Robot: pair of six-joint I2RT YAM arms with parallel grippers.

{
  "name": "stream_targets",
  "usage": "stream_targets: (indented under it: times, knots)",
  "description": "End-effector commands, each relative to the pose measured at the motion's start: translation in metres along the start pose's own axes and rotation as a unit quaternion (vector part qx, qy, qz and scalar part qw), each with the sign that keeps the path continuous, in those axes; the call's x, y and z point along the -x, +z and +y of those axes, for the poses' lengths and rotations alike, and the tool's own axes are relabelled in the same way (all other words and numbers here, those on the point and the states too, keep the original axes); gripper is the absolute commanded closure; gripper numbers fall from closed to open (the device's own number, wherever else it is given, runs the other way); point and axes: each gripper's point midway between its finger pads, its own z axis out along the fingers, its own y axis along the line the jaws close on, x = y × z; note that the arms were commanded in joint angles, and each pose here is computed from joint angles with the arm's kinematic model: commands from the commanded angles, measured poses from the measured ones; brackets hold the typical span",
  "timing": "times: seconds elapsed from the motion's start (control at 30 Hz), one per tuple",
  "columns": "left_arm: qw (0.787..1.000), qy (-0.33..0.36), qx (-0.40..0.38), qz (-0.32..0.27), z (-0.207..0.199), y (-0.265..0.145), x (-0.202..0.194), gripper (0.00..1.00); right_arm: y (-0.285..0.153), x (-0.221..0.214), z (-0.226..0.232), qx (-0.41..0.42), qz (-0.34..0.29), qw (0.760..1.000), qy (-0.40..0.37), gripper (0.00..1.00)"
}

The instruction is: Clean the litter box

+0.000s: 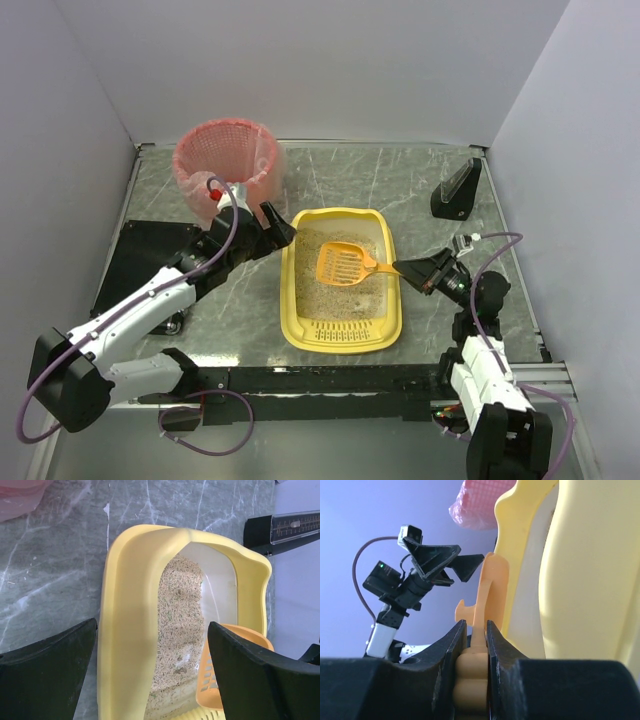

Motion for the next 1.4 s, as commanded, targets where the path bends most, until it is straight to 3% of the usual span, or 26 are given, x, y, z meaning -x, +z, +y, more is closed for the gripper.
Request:
stream_targets:
  times: [0.0,0.17,0.47,0.7,0.93,1.1,1.13,1.17,1.23,1.37]
  knots:
    - [1.000,-0.004,-0.004,-0.016,0.000,-0.006,0.011,0.03,0.007,0.022,0.041,0.011,-0.005,0.998,-0.068,1.00]
    - [0.999,-0.011,0.016,-0.037,0.013,-0.016,0.019,0.03,0.011,0.035,0.046,-0.028,-0.007,0.997,-0.068,1.00]
    - [0.993,-0.035,0.083,-0.080,0.056,-0.040,0.030,0.03,0.033,0.046,0.078,0.006,0.003,0.999,-0.036,1.00]
    - [0.988,-0.059,0.106,-0.093,0.076,-0.054,0.030,0.03,0.077,0.054,0.115,0.019,0.020,1.000,-0.014,1.00]
    - [0.983,-0.073,0.125,-0.114,0.087,-0.072,0.037,0.03,0.159,0.070,0.166,0.053,0.052,0.997,-0.016,1.00]
    - [0.982,-0.082,0.126,-0.115,0.091,-0.080,0.034,0.03,0.234,0.084,0.173,0.029,0.040,0.997,-0.052,1.00]
    - [0.982,-0.085,0.126,-0.114,0.092,-0.081,0.033,0.03,0.257,0.085,0.152,0.011,0.050,0.998,-0.042,1.00]
    - [0.982,-0.086,0.126,-0.115,0.093,-0.082,0.033,0.03,0.272,0.084,0.176,0.026,0.055,0.997,-0.054,1.00]
    - [0.981,-0.090,0.128,-0.116,0.094,-0.083,0.032,0.03,0.309,0.098,0.178,0.015,0.043,0.995,-0.090,1.00]
    - [0.981,-0.094,0.123,-0.120,0.093,-0.088,0.035,0.03,0.355,0.092,0.148,-0.054,0.057,0.983,-0.167,1.00]
